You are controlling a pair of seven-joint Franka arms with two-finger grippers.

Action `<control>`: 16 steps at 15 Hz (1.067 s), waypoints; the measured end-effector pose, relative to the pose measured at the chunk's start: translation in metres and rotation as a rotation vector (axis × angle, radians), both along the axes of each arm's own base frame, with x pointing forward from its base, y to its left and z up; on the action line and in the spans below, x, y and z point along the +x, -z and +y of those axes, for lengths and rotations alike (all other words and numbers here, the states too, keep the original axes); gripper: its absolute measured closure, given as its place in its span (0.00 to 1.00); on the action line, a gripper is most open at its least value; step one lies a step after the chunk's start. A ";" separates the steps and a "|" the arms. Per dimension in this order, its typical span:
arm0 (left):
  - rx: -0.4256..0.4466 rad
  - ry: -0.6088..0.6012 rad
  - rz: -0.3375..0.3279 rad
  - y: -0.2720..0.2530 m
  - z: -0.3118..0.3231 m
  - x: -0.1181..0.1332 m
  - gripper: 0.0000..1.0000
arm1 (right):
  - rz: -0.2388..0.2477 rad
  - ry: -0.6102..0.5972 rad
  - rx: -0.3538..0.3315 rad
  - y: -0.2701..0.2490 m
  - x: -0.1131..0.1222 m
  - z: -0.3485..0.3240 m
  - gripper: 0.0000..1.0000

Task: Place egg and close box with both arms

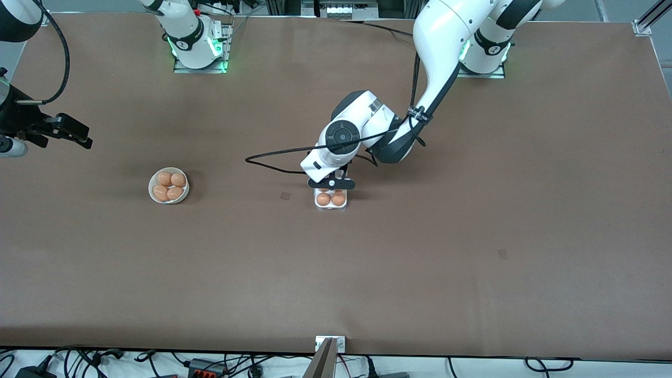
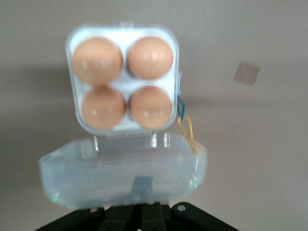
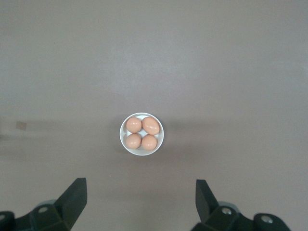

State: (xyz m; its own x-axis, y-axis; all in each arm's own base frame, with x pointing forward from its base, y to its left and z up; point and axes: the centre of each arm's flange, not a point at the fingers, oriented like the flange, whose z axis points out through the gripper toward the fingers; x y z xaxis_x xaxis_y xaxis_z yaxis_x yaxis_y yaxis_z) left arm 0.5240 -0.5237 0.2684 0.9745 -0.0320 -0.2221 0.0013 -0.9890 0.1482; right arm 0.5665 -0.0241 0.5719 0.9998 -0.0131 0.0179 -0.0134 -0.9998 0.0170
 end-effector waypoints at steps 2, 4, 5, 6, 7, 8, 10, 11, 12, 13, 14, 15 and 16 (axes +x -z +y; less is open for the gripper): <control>-0.004 0.011 -0.047 -0.016 -0.002 0.009 0.99 | 0.001 0.000 0.000 0.000 0.000 0.000 0.00; -0.007 0.015 -0.063 -0.022 -0.003 0.011 0.99 | 0.003 -0.001 0.000 0.000 0.000 0.000 0.00; -0.008 0.017 -0.068 -0.023 -0.004 0.012 0.99 | 0.004 -0.001 0.000 0.000 0.000 0.001 0.00; -0.006 0.022 -0.076 -0.025 -0.004 0.013 0.99 | 0.006 -0.001 0.000 0.001 -0.001 0.001 0.00; 0.002 0.030 -0.092 -0.027 -0.004 0.014 0.99 | 0.009 -0.001 0.000 0.001 -0.001 0.001 0.00; 0.007 0.037 -0.114 -0.032 -0.003 0.018 0.99 | 0.012 -0.002 0.000 0.001 -0.001 0.001 0.00; 0.002 0.030 -0.146 -0.057 0.003 0.028 0.99 | 0.017 -0.002 0.001 0.001 -0.002 0.001 0.00; 0.007 0.025 -0.146 -0.075 0.012 0.033 0.99 | 0.020 -0.002 0.001 0.002 -0.002 0.001 0.00; 0.013 0.025 -0.145 -0.095 0.025 0.038 0.99 | 0.021 -0.002 0.001 0.002 -0.002 0.001 0.00; 0.021 0.042 -0.142 -0.116 0.042 0.045 0.99 | 0.022 -0.001 0.001 0.002 -0.002 0.001 0.00; 0.034 0.066 -0.132 -0.136 0.062 0.051 0.99 | 0.022 -0.002 0.001 0.002 -0.002 0.001 0.00; 0.045 0.083 -0.120 -0.155 0.083 0.056 0.99 | 0.022 -0.002 0.001 0.002 -0.002 0.001 0.00; 0.052 0.088 -0.111 -0.172 0.104 0.062 0.99 | 0.022 -0.002 0.001 0.002 -0.002 0.001 0.00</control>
